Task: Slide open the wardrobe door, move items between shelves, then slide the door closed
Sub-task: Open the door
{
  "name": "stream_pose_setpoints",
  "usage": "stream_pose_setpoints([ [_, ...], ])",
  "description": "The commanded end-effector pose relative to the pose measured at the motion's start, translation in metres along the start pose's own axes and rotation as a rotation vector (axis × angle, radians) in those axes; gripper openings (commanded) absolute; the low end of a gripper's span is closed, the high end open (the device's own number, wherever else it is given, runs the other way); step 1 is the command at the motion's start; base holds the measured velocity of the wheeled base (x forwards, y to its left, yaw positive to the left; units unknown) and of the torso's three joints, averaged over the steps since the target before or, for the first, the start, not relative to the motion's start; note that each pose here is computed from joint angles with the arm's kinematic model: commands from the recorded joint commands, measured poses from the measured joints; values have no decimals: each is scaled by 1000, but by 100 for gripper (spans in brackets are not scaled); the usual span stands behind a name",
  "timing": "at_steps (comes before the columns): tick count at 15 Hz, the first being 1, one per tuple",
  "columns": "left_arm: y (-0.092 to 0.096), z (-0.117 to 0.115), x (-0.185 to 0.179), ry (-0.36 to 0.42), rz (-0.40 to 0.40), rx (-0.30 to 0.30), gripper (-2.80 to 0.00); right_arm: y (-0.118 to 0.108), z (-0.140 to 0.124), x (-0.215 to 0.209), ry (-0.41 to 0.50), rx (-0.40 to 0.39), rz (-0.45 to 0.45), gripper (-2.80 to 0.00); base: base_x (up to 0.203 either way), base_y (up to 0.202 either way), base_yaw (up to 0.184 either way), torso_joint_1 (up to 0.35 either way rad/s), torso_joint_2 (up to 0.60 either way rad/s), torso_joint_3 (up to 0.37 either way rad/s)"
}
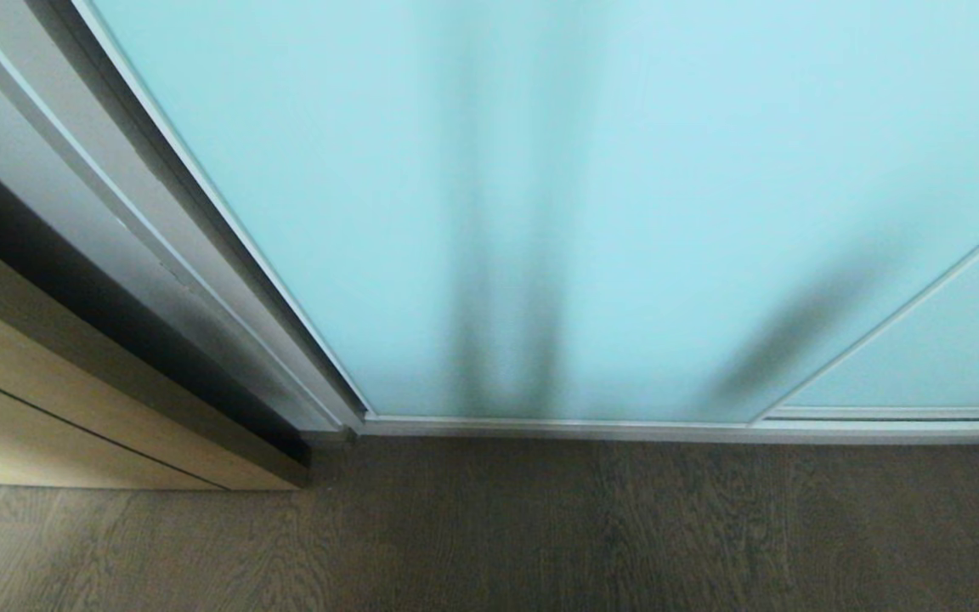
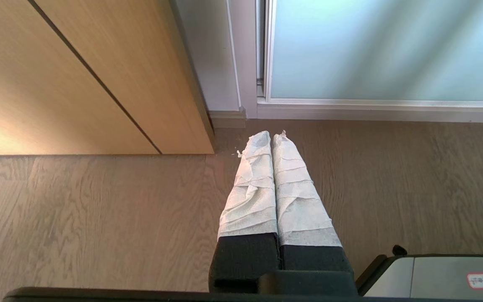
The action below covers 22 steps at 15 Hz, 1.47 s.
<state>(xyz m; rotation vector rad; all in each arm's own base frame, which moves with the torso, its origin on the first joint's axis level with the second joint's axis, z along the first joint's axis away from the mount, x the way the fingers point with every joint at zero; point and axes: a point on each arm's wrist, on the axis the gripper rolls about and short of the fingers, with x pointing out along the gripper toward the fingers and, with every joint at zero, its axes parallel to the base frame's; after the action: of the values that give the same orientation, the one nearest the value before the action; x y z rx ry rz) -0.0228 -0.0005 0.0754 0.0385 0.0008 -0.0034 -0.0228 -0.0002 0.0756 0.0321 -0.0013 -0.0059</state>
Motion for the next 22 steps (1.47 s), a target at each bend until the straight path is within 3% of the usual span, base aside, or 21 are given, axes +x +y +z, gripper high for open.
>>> stream_pose_setpoints([
  [1, 0, 0, 0, 2, 0, 1, -280, 0, 0, 0, 0, 0, 0, -280, 0, 0, 0, 0, 0, 0],
  [22, 0, 0, 0, 2, 0, 1, -280, 0, 0, 0, 0, 0, 0, -280, 0, 0, 0, 0, 0, 0],
])
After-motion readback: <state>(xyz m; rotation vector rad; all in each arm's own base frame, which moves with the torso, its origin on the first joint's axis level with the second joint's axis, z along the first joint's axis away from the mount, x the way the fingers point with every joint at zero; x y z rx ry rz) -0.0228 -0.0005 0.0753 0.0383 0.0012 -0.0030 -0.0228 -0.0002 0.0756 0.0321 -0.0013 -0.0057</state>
